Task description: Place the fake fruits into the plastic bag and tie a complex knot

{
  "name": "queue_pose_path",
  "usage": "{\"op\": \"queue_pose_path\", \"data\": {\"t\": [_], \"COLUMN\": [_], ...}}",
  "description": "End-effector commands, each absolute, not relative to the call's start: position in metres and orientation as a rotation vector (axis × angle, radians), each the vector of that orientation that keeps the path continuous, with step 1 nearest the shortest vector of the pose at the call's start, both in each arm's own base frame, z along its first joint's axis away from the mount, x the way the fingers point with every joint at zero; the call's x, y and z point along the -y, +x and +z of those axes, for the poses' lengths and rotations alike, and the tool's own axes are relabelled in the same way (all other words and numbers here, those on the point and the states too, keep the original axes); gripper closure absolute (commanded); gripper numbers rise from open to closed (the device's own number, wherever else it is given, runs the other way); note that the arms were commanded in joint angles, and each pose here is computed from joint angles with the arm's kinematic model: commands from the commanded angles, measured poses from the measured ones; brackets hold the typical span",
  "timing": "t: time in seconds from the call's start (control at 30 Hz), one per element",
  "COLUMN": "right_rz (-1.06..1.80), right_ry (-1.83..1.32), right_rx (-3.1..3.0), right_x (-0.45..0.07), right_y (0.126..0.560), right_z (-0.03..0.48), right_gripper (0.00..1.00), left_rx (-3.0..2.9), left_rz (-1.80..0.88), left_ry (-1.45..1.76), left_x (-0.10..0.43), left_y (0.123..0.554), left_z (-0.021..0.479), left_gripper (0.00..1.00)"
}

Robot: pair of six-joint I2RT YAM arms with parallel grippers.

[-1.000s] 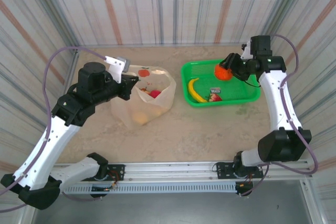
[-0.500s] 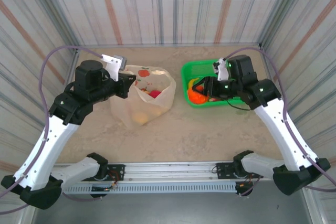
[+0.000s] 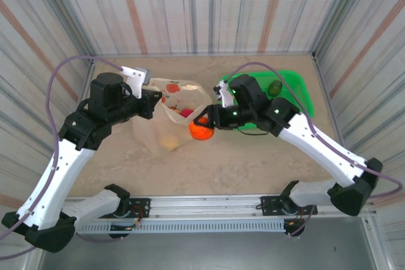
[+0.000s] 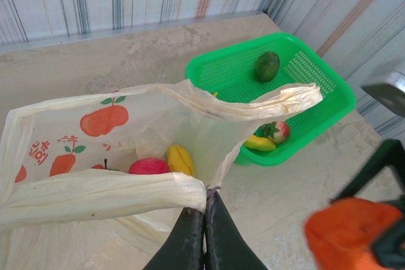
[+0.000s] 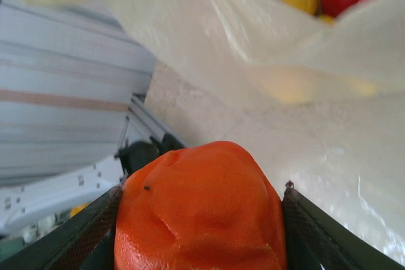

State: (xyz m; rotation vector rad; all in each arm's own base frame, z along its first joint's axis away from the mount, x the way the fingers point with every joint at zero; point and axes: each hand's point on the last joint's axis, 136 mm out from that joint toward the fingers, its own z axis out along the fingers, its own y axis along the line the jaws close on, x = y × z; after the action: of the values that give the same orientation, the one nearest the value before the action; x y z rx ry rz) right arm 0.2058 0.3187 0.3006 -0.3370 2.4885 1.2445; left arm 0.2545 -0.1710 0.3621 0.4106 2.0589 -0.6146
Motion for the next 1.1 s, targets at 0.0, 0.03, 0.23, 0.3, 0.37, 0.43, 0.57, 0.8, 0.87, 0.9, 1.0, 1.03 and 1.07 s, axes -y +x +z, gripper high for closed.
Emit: {"op": "queue_pose_path", "data": {"t": [0.0,0.03,0.23,0.3,0.37,0.43,0.57,0.8,0.87,0.9,1.0,1.03,1.07], "right_rz": [1.286,1.266,0.98,0.859,0.72,0.651,0.622,0.685,0.779,0.835,0.935,0.952,0.994], "right_ry": [-0.342,-0.335,-0.187,-0.15,-0.127,-0.157,-0.194,-0.273,-0.31,-0.325,-0.361,-0.38,-0.414], "right_rx": [-2.333,-2.325,-2.326,-2.357,-2.406,-2.435,-2.485,-2.4,-2.357,-2.326,-2.233,-2.222,-2.206], "right_x": [-0.352,-0.359,-0.374,-0.373,-0.37,-0.375,-0.385,-0.379,-0.378,-0.376,-0.363,-0.359,-0.356], "right_y": [0.241,0.252,0.322,0.339,0.349,0.349,0.343,0.33,0.321,0.316,0.297,0.292,0.284], "right_z": [0.33,0.331,0.308,0.288,0.267,0.251,0.23,0.273,0.296,0.31,0.348,0.355,0.364], "right_gripper": [0.37,0.37,0.38,0.38,0.38,0.36,0.26,0.22,0.27,0.31,0.45,0.51,0.55], "left_rx": [-2.044,-2.04,-2.018,-2.009,-1.998,-1.987,-1.98,-1.979,-1.984,-1.982,-1.984,-1.985,-1.984], "left_rz": [-0.605,-0.606,-0.61,-0.602,-0.597,-0.597,-0.609,-0.607,-0.603,-0.602,-0.579,-0.563,-0.547], "left_ry": [0.384,0.38,0.375,0.37,0.363,0.358,0.361,0.358,0.353,0.346,0.329,0.315,0.302], "left_x": [0.163,0.162,0.159,0.157,0.156,0.155,0.158,0.16,0.159,0.158,0.154,0.151,0.148], "left_y": [0.25,0.248,0.244,0.244,0.244,0.244,0.245,0.251,0.253,0.253,0.258,0.26,0.262], "left_z": [0.372,0.373,0.38,0.383,0.386,0.39,0.393,0.394,0.393,0.394,0.395,0.395,0.396], "left_gripper": [0.95,0.95,0.95,0.95,0.95,0.95,0.95,0.95,0.95,0.95,0.96,0.96,0.96]}}
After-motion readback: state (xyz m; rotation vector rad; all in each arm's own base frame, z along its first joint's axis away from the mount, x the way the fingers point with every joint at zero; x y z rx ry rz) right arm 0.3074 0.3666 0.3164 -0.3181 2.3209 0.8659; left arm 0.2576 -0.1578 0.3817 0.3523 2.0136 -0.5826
